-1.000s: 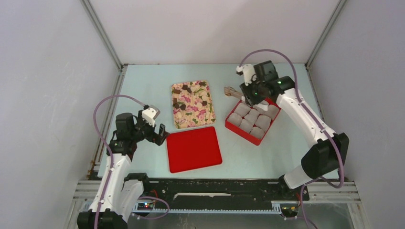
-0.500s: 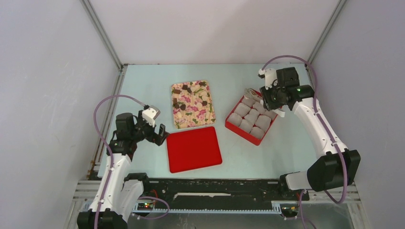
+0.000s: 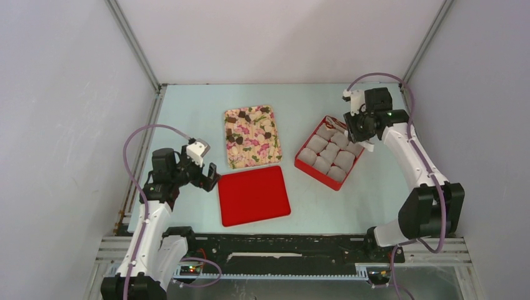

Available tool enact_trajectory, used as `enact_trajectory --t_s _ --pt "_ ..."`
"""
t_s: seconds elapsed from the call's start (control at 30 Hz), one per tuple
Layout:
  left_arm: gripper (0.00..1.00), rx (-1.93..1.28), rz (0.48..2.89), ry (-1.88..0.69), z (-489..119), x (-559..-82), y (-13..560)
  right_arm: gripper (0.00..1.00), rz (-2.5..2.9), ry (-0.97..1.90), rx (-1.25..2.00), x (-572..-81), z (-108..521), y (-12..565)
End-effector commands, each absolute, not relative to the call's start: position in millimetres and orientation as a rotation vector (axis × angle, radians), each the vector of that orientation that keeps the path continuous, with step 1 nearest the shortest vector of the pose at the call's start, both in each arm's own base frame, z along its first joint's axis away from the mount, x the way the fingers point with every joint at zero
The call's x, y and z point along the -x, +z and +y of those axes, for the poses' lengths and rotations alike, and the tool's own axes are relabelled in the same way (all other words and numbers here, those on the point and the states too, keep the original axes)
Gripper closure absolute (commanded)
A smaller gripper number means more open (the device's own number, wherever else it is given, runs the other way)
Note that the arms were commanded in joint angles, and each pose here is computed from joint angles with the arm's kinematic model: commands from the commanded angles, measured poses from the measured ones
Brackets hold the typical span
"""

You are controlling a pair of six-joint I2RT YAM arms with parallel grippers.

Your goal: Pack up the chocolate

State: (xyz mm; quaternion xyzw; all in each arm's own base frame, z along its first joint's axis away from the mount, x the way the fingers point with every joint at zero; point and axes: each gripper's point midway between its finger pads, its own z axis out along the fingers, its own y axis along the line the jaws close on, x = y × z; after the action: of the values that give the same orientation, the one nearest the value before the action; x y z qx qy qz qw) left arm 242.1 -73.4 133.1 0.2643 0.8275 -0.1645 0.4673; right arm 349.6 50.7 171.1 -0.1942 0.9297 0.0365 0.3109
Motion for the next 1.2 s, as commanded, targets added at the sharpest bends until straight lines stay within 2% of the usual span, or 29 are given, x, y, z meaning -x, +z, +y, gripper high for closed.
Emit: enact_trajectory --t_s 0.0,0.8,1.17 --pt "0.06 -0.674 2.018 -0.407 -74.2 -241.7 132.4 0.81 2.398 0.119 0.476 -372.3 56.2 171.6" --pt "0.07 -0.677 2.018 -0.414 -75.3 -238.2 133.9 0.71 2.448 0.128 0.467 -376.3 57.8 152.8" --pt "0.07 -0.674 2.023 -0.415 -75.1 -236.9 133.4 0.63 2.444 0.120 0.463 -376.6 56.9 154.5"
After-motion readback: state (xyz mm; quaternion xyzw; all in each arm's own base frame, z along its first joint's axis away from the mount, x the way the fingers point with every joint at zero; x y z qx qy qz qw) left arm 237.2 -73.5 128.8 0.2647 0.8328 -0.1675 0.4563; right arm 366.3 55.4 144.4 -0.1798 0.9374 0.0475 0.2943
